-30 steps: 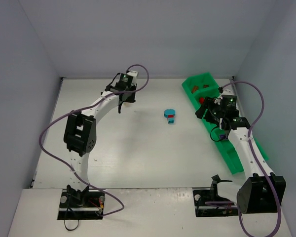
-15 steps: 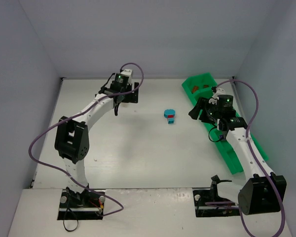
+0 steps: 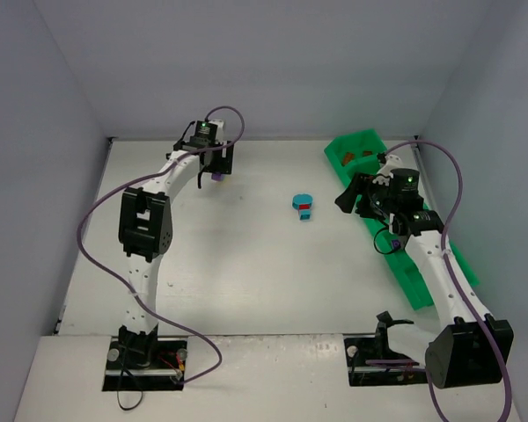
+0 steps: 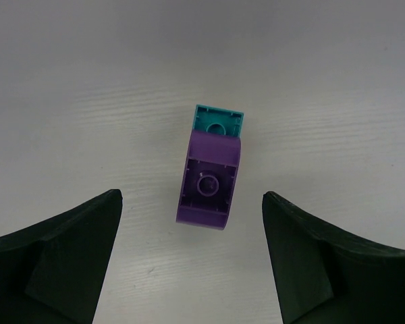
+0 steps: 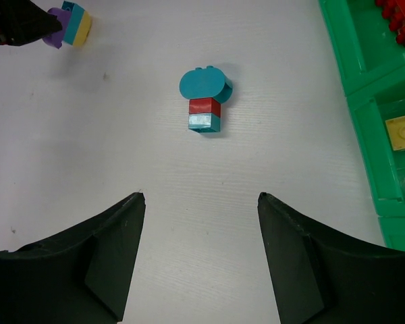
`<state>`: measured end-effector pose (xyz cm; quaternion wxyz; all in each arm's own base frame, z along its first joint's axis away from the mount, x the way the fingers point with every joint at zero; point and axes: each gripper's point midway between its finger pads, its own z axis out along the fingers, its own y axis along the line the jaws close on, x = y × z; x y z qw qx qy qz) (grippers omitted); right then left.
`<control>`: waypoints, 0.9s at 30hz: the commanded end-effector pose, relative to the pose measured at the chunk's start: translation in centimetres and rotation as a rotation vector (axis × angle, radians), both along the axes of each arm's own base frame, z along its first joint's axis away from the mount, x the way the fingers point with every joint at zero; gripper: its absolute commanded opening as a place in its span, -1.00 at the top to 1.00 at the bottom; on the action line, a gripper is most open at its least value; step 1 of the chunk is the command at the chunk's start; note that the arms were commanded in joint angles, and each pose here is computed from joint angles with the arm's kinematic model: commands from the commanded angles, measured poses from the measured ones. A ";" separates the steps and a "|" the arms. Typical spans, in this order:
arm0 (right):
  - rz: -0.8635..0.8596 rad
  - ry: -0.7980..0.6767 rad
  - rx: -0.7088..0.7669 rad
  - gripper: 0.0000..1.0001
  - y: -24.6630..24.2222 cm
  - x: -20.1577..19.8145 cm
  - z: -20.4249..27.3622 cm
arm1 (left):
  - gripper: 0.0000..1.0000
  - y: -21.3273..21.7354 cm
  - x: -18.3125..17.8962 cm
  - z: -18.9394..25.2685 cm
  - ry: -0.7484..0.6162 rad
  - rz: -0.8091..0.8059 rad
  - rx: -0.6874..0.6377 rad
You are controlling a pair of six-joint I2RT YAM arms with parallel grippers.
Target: Sort the legos into containers by color
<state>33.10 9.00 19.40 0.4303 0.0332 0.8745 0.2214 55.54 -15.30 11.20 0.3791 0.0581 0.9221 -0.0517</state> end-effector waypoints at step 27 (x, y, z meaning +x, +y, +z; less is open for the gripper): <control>0.081 -0.049 0.007 -0.31 2.0 0.3 0.8 | 0.97 -2.4 2.0 1.4 -0.063 -0.095 -0.037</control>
